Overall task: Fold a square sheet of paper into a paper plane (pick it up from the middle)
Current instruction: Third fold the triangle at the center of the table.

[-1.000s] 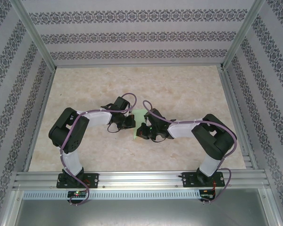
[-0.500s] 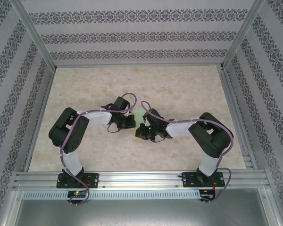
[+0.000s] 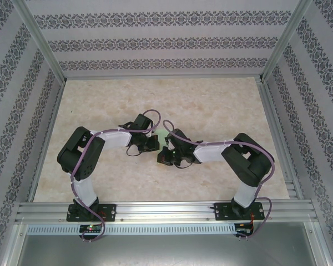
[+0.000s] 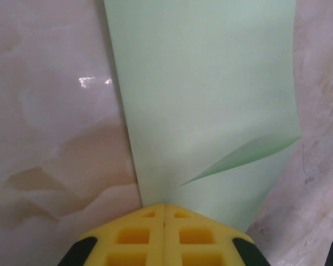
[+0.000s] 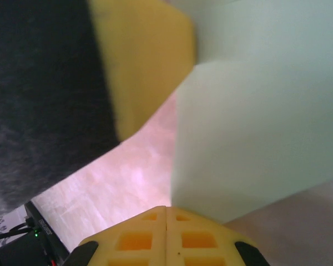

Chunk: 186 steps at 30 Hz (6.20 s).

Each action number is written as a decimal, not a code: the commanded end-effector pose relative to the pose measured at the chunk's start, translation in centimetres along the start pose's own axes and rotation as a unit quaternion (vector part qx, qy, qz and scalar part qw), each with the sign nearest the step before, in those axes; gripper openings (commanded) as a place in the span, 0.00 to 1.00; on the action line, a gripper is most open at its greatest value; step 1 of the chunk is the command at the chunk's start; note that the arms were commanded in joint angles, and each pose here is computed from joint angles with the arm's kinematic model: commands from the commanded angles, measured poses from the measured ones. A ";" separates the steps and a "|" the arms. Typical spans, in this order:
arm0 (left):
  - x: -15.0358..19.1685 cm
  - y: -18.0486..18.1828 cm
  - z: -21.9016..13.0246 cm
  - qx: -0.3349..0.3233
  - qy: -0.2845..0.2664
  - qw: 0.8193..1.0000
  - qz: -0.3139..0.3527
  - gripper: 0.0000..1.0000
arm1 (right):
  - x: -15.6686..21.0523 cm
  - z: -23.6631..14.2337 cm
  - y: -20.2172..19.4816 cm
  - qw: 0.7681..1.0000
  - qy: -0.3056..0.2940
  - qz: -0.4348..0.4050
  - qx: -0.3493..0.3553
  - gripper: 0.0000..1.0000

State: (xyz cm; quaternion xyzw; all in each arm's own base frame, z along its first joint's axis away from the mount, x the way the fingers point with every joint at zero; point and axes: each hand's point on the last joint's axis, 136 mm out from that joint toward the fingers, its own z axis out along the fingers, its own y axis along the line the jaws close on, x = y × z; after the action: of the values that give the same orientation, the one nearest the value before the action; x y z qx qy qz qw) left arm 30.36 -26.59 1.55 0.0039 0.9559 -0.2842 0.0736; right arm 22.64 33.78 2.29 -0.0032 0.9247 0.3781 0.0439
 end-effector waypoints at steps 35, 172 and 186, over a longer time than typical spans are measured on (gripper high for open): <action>1.2 3.1 0.9 -0.066 0.013 0.998 -0.009 0.03 | -5.2 -2.5 -2.3 0.998 -0.054 0.012 0.029 0.05; 9.8 1.5 0.5 0.021 0.067 0.994 0.086 0.00 | -4.9 -1.5 -10.9 0.982 -0.015 0.081 0.167 0.01; 12.3 3.2 -1.9 -0.018 0.099 0.991 0.088 0.00 | -4.4 -1.3 -11.5 0.981 -0.012 0.088 0.174 0.01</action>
State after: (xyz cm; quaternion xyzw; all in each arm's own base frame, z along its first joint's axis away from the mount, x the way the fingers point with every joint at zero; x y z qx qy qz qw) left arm 22.37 -26.45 1.77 0.1150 0.9376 -0.3171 0.0845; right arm 30.02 28.58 1.02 0.0593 0.9449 0.3141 0.0703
